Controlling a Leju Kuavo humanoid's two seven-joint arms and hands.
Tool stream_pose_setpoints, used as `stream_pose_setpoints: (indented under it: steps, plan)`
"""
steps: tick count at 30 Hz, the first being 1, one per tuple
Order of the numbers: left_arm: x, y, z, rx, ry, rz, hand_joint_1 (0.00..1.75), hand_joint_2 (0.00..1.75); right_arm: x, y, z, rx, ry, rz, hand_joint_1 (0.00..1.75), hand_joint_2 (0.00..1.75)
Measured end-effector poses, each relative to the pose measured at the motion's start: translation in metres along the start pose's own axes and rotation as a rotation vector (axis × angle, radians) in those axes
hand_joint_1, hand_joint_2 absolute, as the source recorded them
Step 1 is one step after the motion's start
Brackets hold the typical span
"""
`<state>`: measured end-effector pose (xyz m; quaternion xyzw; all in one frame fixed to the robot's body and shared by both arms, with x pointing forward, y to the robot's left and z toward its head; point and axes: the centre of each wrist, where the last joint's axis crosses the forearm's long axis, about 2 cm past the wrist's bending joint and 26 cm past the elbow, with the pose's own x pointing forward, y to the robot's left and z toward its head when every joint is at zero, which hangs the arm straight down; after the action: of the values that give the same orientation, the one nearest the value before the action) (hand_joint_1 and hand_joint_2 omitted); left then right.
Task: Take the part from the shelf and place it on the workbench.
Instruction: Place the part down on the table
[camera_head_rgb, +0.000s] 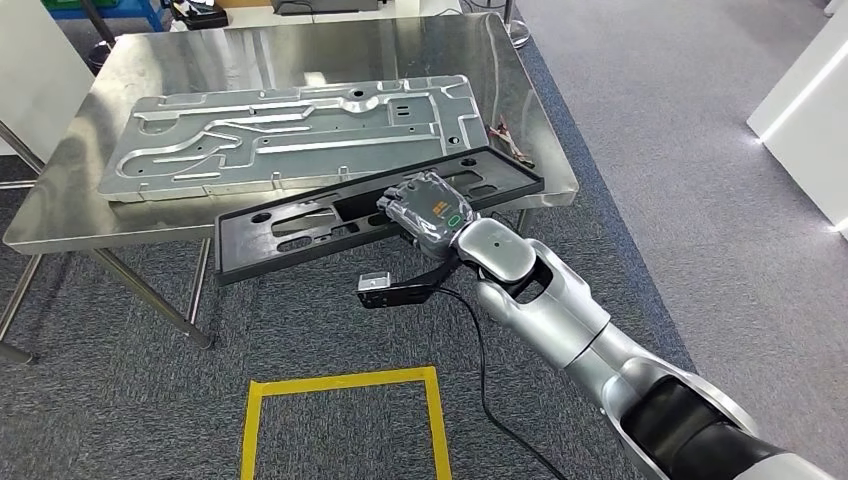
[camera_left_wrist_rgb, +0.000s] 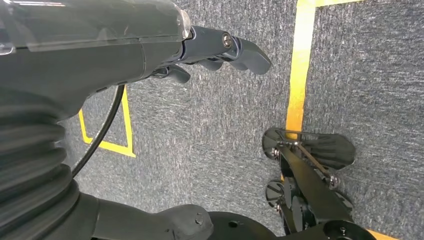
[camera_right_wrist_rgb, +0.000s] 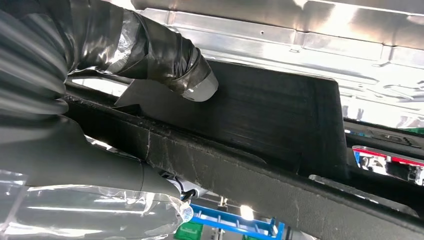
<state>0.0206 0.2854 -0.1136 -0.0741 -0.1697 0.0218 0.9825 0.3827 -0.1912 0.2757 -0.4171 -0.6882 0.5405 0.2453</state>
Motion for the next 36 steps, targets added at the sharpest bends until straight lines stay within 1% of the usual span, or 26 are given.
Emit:
stream_pose_setpoints:
  steps: [36]
  plan:
    - [-0.0002, -0.0001, 0.0, -0.013, 0.003, -0.035, 0.0, 1.75, 0.0059, -0.0012, -0.0041, -0.005, -0.018, 0.012, 1.75, 1.75]
